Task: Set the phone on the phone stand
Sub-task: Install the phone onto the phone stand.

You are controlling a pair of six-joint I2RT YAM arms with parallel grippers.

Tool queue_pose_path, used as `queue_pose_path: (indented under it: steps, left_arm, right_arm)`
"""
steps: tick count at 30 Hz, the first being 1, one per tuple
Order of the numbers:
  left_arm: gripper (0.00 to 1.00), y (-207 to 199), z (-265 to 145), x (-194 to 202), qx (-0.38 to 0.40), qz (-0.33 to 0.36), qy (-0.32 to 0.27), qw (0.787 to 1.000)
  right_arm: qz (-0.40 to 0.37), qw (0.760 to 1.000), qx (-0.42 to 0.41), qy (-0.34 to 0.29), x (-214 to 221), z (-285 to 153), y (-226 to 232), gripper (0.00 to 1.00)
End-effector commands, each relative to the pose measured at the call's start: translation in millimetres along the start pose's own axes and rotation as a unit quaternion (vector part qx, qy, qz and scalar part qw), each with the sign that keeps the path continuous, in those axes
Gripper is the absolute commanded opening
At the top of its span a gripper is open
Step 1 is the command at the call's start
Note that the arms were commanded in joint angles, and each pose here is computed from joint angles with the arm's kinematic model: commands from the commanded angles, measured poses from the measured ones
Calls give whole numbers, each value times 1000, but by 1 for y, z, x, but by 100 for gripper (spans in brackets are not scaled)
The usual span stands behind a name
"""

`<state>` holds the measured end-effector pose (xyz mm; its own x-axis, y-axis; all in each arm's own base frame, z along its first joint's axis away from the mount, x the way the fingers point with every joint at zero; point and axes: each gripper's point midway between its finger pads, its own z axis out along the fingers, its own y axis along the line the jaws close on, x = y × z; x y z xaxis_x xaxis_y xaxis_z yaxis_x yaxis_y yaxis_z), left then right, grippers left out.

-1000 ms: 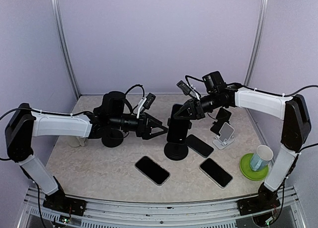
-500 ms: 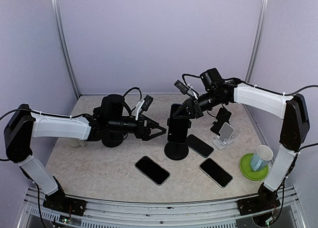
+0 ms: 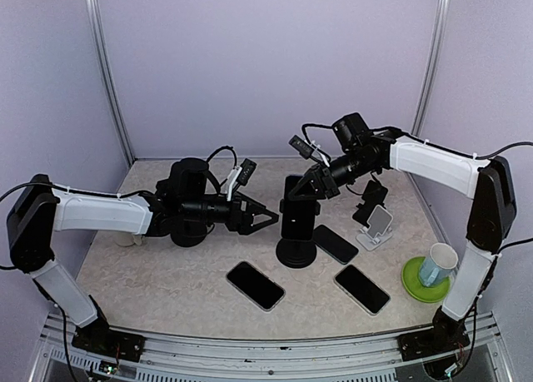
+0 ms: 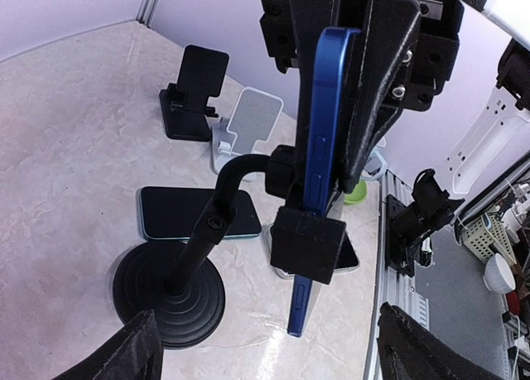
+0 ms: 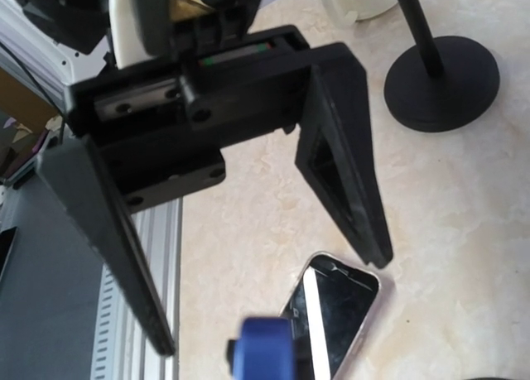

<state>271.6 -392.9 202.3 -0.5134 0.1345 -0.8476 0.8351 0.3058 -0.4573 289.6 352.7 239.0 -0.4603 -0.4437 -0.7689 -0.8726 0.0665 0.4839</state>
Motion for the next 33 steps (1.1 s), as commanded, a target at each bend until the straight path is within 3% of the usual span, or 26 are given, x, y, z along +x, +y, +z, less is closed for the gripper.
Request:
queue_pose_path:
  steps: [1, 2, 4, 22, 33]
  left_arm:
    - [87, 2, 1, -3, -4, 0, -9, 1000]
    - [87, 2, 1, -3, -4, 0, -9, 1000]
    - [87, 2, 1, -4, -4, -1, -10, 1000]
    - [88, 11, 6, -14, -25, 7, -3, 1000]
    - [87, 4, 16, -25, 1, 14, 8, 1000]
  right_arm:
    - [57, 994, 69, 61, 38, 7, -40, 0]
    - [55, 994, 68, 60, 36, 6, -39, 0]
    - [51, 995, 69, 52, 31, 5, -37, 13]
    - [1, 996, 90, -14, -18, -22, -9, 99]
    - [-7, 992, 121, -34, -30, -39, 0, 100]
